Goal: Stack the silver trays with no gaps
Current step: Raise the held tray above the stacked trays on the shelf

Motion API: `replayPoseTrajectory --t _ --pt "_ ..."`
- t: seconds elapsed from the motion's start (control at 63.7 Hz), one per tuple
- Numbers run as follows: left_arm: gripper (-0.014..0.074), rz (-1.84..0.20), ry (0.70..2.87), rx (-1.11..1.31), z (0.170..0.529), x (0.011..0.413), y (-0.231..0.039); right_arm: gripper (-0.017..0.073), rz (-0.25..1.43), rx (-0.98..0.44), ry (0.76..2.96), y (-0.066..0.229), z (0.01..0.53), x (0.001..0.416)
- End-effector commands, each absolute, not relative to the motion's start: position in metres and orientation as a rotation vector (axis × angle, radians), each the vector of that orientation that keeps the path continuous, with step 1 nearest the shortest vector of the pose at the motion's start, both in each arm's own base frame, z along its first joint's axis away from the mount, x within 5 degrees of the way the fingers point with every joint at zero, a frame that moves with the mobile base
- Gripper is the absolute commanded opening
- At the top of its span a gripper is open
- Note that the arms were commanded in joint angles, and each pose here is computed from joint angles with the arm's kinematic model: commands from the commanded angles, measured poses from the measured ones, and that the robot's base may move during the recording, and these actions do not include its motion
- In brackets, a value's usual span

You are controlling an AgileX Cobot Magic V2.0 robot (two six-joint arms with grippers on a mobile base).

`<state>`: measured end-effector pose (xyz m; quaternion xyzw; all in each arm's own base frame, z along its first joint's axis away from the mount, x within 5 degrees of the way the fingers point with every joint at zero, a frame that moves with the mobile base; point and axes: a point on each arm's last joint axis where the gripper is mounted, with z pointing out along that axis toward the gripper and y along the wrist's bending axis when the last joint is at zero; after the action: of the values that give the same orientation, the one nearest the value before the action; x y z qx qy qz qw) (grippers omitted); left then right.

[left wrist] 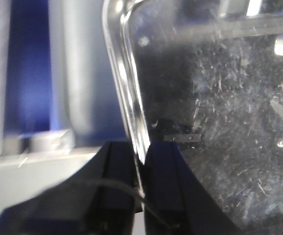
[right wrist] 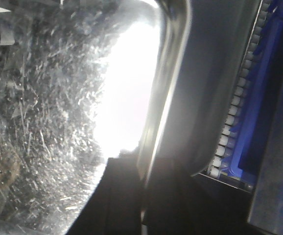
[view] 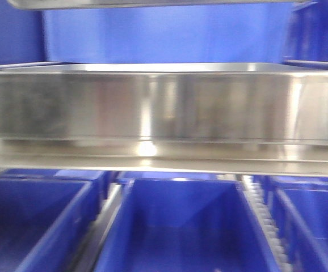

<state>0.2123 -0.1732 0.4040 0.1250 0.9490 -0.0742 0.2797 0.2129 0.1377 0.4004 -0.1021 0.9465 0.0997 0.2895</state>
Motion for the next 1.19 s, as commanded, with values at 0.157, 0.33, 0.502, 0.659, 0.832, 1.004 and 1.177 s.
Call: replayPoseTrajectory --t 0.157,0.33,0.502,0.659,0.832,1.004,1.177 --pt "-0.0048 -0.124 2.542 0.360 0.4155 0.2034 -0.1611 0.0056 0.264 -0.296 2.390 0.1310 0.4219 0.2103" --pt "-0.0048 -0.124 2.542 0.360 0.4155 0.2034 -0.1611 0.0056 0.264 -0.296 2.390 0.1310 0.4219 0.2103" --pt "-0.0048 -0.124 2.542 0.360 0.4155 0.2034 -0.1611 0.0056 0.264 -0.296 2.390 0.1310 0.4219 0.2103" --pt "-0.0048 -0.124 2.542 0.360 0.4155 0.2034 -0.1611 0.0056 0.264 -0.296 2.390 0.1310 0.4219 0.2103" --pt "-0.0048 -0.124 2.542 0.360 0.4155 0.2034 -0.1611 0.0056 0.264 -0.296 2.390 0.1310 0.4219 0.2103" --pt "-0.0048 -0.124 2.542 0.360 0.4155 0.2034 -0.1611 0.0056 0.264 -0.296 2.390 0.1310 0.4219 0.2103" --pt "-0.0048 -0.127 2.539 0.360 0.4157 0.2036 -0.1613 0.0056 0.265 -0.296 2.388 0.1311 0.4220 0.2104"
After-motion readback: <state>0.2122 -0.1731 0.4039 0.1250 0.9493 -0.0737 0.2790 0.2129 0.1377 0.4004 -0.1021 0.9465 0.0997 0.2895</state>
